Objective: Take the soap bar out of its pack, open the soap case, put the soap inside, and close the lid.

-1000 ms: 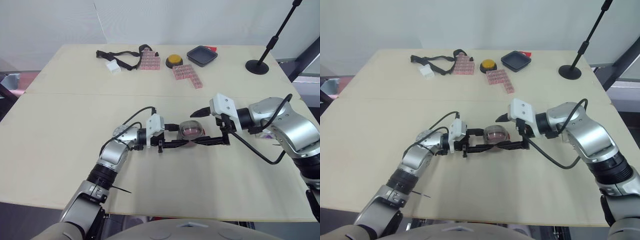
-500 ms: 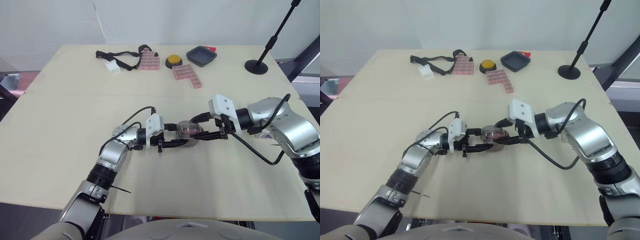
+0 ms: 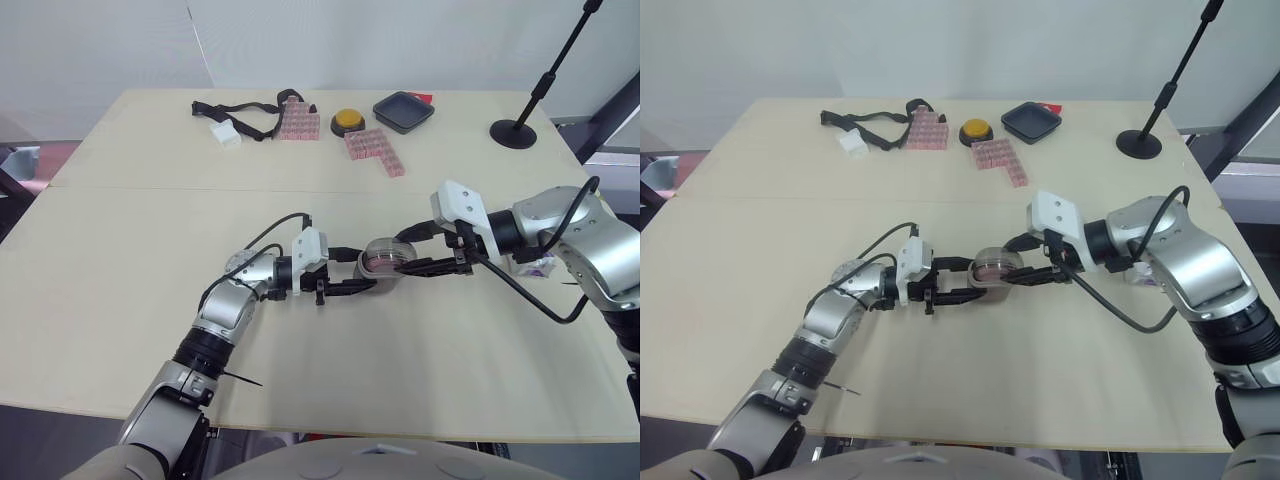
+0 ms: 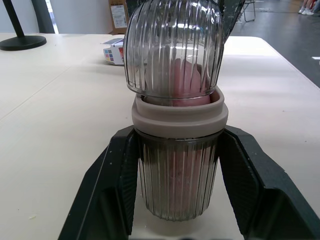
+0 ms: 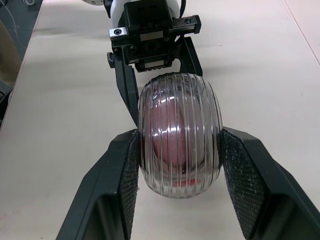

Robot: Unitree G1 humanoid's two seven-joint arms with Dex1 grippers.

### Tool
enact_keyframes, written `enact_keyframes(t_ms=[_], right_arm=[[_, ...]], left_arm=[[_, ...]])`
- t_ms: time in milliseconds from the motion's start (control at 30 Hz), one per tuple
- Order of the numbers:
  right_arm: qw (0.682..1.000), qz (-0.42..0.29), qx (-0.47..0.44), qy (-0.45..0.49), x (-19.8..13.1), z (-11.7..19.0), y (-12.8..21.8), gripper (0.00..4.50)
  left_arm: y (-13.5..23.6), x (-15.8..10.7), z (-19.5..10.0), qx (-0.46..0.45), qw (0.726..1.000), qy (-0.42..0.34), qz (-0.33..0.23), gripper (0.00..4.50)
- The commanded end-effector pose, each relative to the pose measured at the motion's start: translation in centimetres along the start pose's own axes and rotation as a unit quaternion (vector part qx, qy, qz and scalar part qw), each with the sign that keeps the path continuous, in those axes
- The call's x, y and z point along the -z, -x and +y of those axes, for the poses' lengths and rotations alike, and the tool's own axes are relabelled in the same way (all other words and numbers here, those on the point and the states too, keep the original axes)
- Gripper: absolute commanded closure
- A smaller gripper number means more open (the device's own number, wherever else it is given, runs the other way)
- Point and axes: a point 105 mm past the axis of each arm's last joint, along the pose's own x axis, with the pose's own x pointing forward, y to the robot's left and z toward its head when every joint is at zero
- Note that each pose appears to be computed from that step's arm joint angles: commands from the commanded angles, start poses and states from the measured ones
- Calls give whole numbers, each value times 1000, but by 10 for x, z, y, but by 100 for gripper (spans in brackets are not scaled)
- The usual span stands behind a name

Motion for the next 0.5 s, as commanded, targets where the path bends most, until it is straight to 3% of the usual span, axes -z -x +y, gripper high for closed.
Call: enact_keyframes(t_ms=[33, 500], right_arm=[[1000, -10, -9, 13, -8, 5, 1, 254], [1000, -15, -15, 11, -6, 6, -7, 254]], left_arm=[[2, -5, 1, -2, 1000, -13, 0, 263], [1, -5, 0, -1, 1000, -14, 0, 263]])
